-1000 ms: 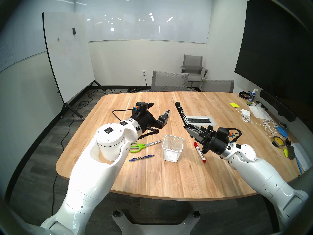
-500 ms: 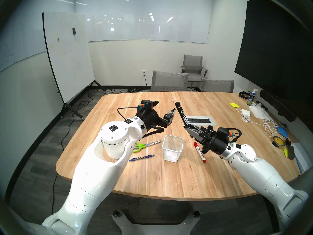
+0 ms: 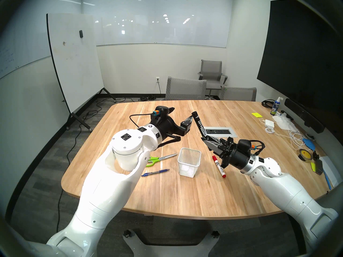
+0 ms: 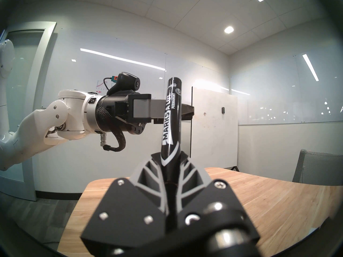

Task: Place the pen, the marker, and the scissors into the pen holder

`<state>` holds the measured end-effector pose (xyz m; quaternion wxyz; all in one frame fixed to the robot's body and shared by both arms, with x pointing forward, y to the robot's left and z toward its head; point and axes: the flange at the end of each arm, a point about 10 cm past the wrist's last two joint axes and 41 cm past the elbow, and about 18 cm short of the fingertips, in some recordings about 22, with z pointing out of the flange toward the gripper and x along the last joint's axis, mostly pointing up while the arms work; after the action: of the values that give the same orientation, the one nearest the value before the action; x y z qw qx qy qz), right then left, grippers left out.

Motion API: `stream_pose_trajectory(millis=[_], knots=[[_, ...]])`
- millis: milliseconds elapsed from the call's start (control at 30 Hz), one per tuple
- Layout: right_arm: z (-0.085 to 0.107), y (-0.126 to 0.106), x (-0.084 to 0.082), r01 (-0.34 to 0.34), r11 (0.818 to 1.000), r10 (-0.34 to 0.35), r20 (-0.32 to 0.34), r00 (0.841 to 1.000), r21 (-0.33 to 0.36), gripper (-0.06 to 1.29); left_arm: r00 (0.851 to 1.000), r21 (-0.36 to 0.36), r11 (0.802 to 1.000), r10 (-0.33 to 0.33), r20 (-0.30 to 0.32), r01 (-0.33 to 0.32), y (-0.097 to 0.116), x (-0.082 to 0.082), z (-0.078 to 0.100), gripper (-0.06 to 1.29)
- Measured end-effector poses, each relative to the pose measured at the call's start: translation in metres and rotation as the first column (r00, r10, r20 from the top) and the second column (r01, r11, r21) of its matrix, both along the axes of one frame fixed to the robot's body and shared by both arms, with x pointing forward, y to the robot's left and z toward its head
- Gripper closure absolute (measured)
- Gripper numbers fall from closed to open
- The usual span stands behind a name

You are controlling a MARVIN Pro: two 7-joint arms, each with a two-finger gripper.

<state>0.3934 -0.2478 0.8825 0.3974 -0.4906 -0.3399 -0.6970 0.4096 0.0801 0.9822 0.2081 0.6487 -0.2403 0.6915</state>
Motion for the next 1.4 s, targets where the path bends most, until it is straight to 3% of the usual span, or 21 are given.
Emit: stream_pose_trajectory(millis=[1400], knots=[[0.0,-0.001,0.0,0.002,1.0,-0.002,0.001,1.0,0.0,1.18,0.998,0.013,0.998,-0.063,0.024,0.063,-0.032,-0.002,0.011,-0.04]])
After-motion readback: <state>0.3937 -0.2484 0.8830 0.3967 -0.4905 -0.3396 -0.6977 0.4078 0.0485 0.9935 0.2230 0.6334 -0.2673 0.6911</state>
